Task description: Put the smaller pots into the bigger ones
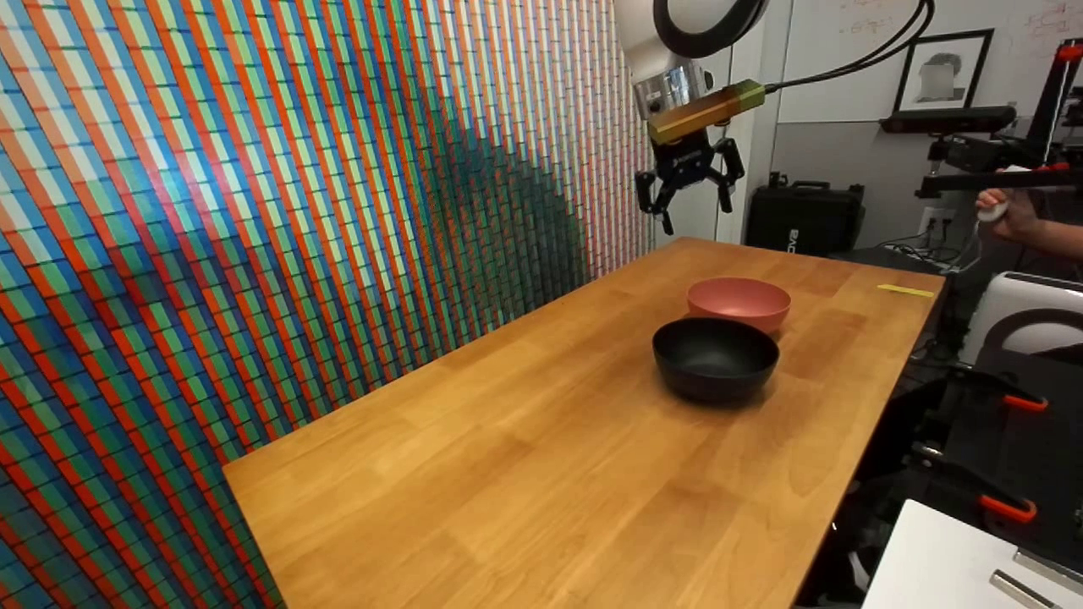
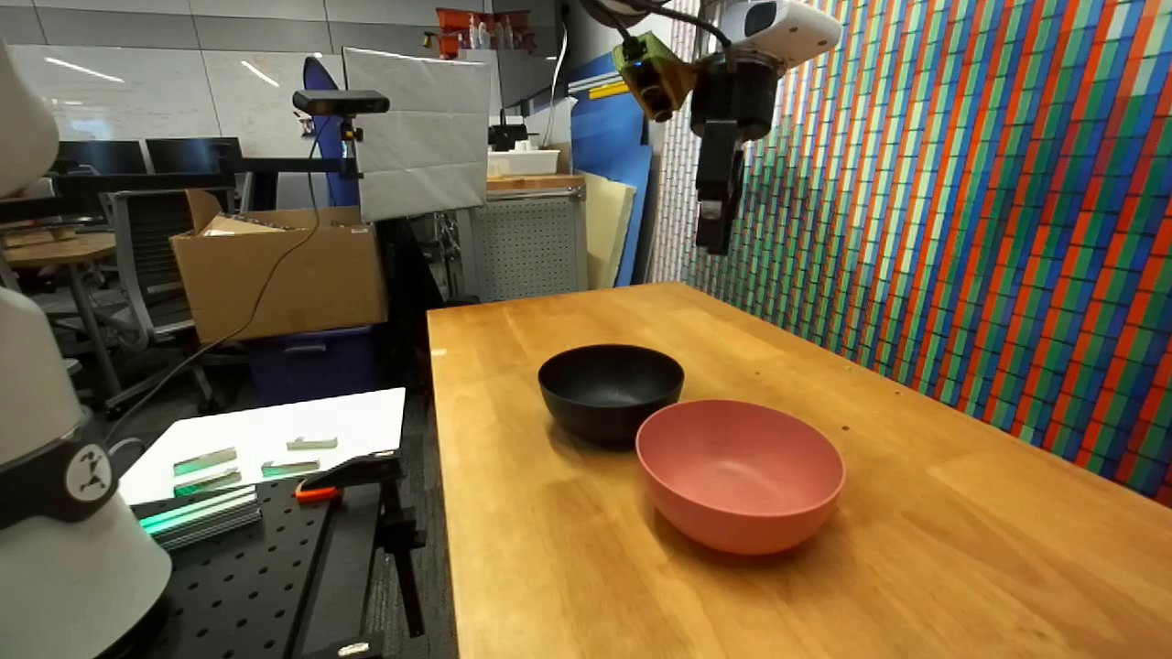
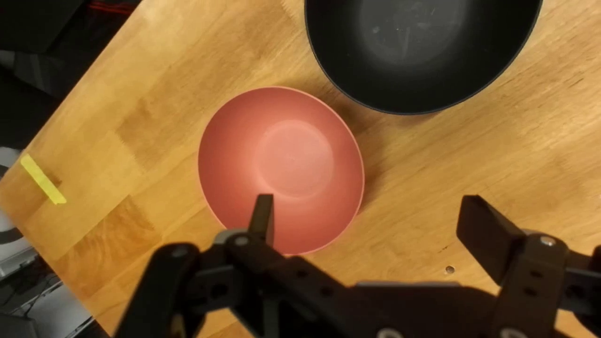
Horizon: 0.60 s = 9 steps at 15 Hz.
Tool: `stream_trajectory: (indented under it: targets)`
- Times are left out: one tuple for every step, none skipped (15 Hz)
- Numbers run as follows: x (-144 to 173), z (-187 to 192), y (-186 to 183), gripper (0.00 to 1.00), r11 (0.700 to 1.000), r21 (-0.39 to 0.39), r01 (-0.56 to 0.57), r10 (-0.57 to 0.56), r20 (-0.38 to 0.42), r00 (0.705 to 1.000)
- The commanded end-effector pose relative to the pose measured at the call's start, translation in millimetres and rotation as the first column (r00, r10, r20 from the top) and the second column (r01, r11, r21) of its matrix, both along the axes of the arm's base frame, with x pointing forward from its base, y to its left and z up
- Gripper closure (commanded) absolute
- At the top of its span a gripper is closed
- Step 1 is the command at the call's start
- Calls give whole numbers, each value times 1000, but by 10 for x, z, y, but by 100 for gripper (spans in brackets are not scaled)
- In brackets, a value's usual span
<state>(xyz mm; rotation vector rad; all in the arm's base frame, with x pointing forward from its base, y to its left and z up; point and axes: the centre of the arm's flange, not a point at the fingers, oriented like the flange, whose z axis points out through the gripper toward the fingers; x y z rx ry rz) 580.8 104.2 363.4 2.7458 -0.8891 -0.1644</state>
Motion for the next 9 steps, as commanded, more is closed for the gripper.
stream_trajectory:
  targets:
    - [61,-347,-115,0,993,33,116,-117,24,993]
    - [70,-432,-155,0,989,38,143,-144,31,989]
    - [72,-516,-203,0,986,44,164,-165,30,986]
    - [77,-592,-248,0,982,45,184,-186,32,982]
    - [83,-694,-287,0,979,44,201,-203,26,979]
    - [73,-771,-327,0,976,39,216,-217,24,976]
    - [45,-851,-372,0,973,32,229,-230,24,973]
    - [42,-940,-396,0,971,25,238,-238,18,971]
    - [16,-1041,-422,0,969,15,248,-248,21,968]
